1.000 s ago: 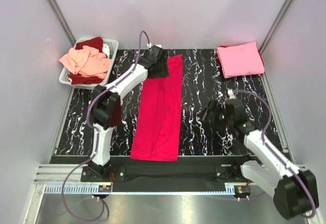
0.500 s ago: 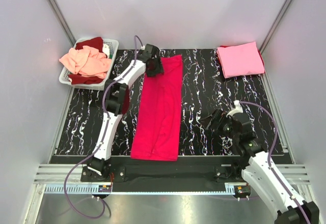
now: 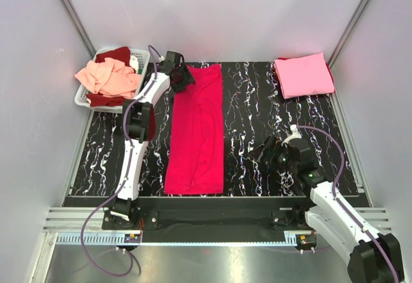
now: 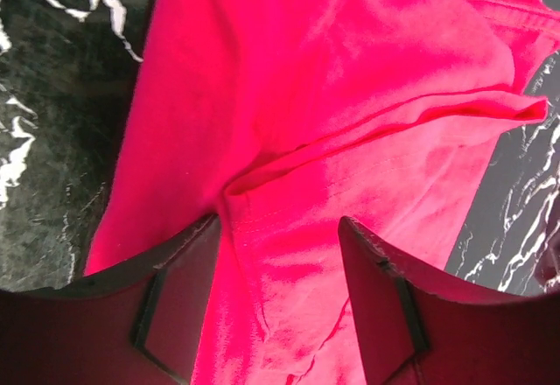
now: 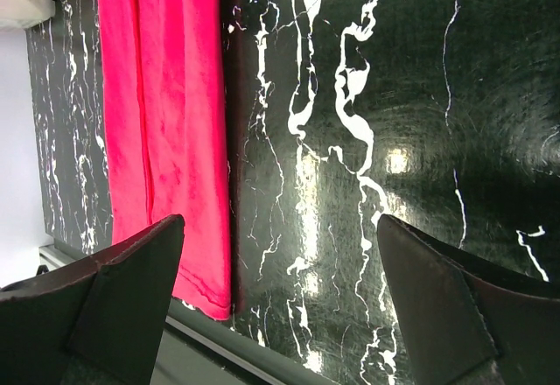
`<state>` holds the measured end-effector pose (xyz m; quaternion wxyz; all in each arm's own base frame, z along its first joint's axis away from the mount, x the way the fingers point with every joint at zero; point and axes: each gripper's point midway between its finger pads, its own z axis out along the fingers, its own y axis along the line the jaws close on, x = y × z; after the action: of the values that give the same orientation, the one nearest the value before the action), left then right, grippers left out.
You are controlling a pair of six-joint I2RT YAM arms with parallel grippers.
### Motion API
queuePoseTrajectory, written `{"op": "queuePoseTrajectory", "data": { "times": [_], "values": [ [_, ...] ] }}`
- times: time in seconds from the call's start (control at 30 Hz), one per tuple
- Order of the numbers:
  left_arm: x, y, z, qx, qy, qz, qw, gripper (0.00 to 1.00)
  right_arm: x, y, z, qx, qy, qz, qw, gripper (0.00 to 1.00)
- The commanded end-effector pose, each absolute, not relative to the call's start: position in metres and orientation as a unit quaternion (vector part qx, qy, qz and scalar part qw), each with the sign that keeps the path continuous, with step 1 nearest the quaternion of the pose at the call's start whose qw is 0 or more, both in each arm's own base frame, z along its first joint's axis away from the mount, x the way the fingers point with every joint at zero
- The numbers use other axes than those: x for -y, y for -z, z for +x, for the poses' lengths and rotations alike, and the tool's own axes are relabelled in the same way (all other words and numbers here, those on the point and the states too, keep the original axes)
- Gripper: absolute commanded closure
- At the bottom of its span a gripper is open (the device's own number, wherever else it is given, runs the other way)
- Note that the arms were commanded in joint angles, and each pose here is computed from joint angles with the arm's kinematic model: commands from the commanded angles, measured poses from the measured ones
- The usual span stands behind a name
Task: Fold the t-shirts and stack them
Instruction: Fold the tshirt
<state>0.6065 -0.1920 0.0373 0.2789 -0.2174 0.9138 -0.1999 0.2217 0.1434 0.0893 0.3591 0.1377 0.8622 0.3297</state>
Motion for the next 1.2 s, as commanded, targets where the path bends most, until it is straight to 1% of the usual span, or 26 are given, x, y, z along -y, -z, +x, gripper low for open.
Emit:
{"op": "queuePoseTrajectory", "data": {
  "times": [0.0, 0.03, 0.07, 0.17, 0.23, 0.3, 0.33, 0.4, 0.43, 0.47, 0.5, 0.53, 0.57, 0.6, 0.63, 0.67, 0.7, 0.73, 0.8, 0.83, 0.87, 0.9, 0.93, 1.0, 1.1, 1.17],
  "values": [
    [0.208, -0.052, 0.596, -0.914, 0.227, -0.196, 0.275, 0.35, -0.149, -0.101, 0.229, -0.851, -0.344, 0.130, 0.376, 0.02],
    [0.211, -0.084, 0.596, -0.906, 0.239, -0.185, 0.297, 0.31, -0.149, -0.101, 0.229, -0.851, -0.343, 0.130, 0.376, 0.02],
    [0.213, -0.089, 0.590, -0.906, 0.242, -0.180, 0.296, 0.30, -0.149, -0.098, 0.229, -0.853, -0.342, 0.131, 0.371, 0.02],
    [0.221, -0.144, 0.580, -0.895, 0.265, -0.154, 0.325, 0.24, -0.148, -0.097, 0.230, -0.855, -0.338, 0.135, 0.369, 0.02],
    [0.220, -0.173, 0.562, -0.897, 0.261, -0.138, 0.329, 0.23, -0.148, -0.097, 0.231, -0.856, -0.336, 0.136, 0.369, 0.02],
    [0.215, -0.181, 0.542, -0.905, 0.245, -0.132, 0.320, 0.23, -0.148, -0.098, 0.232, -0.857, -0.334, 0.137, 0.367, 0.02],
    [0.211, -0.208, 0.529, -0.900, 0.246, -0.123, 0.338, 0.23, -0.147, -0.097, 0.232, -0.860, -0.331, 0.138, 0.363, 0.02],
    [0.198, -0.190, 0.500, -0.915, 0.220, -0.125, 0.315, 0.23, -0.148, -0.103, 0.234, -0.862, -0.328, 0.136, 0.362, 0.02],
    [0.191, -0.214, 0.484, -0.908, 0.221, -0.122, 0.333, 0.24, -0.147, -0.103, 0.233, -0.865, -0.325, 0.137, 0.357, 0.02],
    [0.184, -0.191, 0.462, -0.921, 0.205, -0.124, 0.306, 0.24, -0.148, -0.106, 0.233, -0.863, -0.328, 0.138, 0.358, 0.02],
    [0.177, -0.189, 0.450, -0.923, 0.194, -0.125, 0.307, 0.24, -0.149, -0.114, 0.235, -0.860, -0.332, 0.139, 0.363, 0.02],
    [0.173, -0.208, 0.433, -0.918, 0.195, -0.122, 0.323, 0.24, -0.149, -0.115, 0.233, -0.861, -0.332, 0.142, 0.359, 0.02],
    [0.165, -0.184, 0.412, -0.929, 0.175, -0.124, 0.300, 0.24, -0.151, -0.119, 0.233, -0.859, -0.338, 0.145, 0.357, 0.02],
    [0.162, -0.181, 0.399, -0.932, 0.169, -0.118, 0.299, 0.24, -0.154, -0.128, 0.234, -0.855, -0.345, 0.144, 0.360, 0.03],
    [0.160, -0.193, 0.382, -0.929, 0.169, -0.109, 0.312, 0.24, -0.156, -0.129, 0.234, -0.857, -0.345, 0.147, 0.354, 0.04],
    [0.154, -0.171, 0.361, -0.939, 0.152, -0.106, 0.290, 0.24, -0.159, -0.128, 0.235, -0.860, -0.346, 0.152, 0.344, 0.06],
    [0.148, -0.179, 0.346, -0.935, 0.150, -0.105, 0.302, 0.24, -0.166, -0.135, 0.235, -0.860, -0.351, 0.143, 0.341, 0.07],
    [0.140, -0.157, 0.326, -0.944, 0.129, -0.106, 0.284, 0.24, -0.170, -0.133, 0.234, -0.866, -0.348, 0.141, 0.329, 0.09],
    [0.132, -0.147, 0.308, -0.946, 0.122, -0.106, 0.280, 0.24, -0.180, -0.119, 0.235, -0.886, -0.326, 0.135, 0.300, 0.11],
    [0.126, -0.152, 0.297, -0.942, 0.123, -0.111, 0.291, 0.24, -0.194, -0.124, 0.234, -0.892, -0.326, 0.113, 0.294, 0.11],
    [0.119, -0.137, 0.283, -0.947, 0.111, -0.112, 0.278, 0.24, -0.201, -0.108, 0.234, -0.907, -0.306, 0.104, 0.271, 0.12],
    [0.114, -0.133, 0.276, -0.948, 0.104, -0.115, 0.278, 0.24, -0.208, -0.113, 0.241, -0.908, -0.300, 0.098, 0.276, 0.13],
    [0.109, -0.137, 0.268, -0.944, 0.105, -0.121, 0.289, 0.24, -0.220, -0.111, 0.238, -0.912, -0.299, 0.083, 0.269, 0.15],
    [0.102, -0.125, 0.249, -0.946, 0.101, -0.130, 0.281, 0.24, -0.234, -0.100, 0.242, -0.919, -0.294, 0.083, 0.250, 0.21],
    [0.104, -0.105, 0.226, -0.949, 0.116, -0.146, 0.254, 0.25, -0.263, -0.092, 0.237, -0.925, -0.292, 0.071, 0.231, 0.25],
    [0.102, -0.096, 0.208, -0.948, 0.119, -0.167, 0.242, 0.25, -0.275, -0.075, 0.218, -0.942, -0.259, 0.065, 0.203, 0.25]
  ]
}}
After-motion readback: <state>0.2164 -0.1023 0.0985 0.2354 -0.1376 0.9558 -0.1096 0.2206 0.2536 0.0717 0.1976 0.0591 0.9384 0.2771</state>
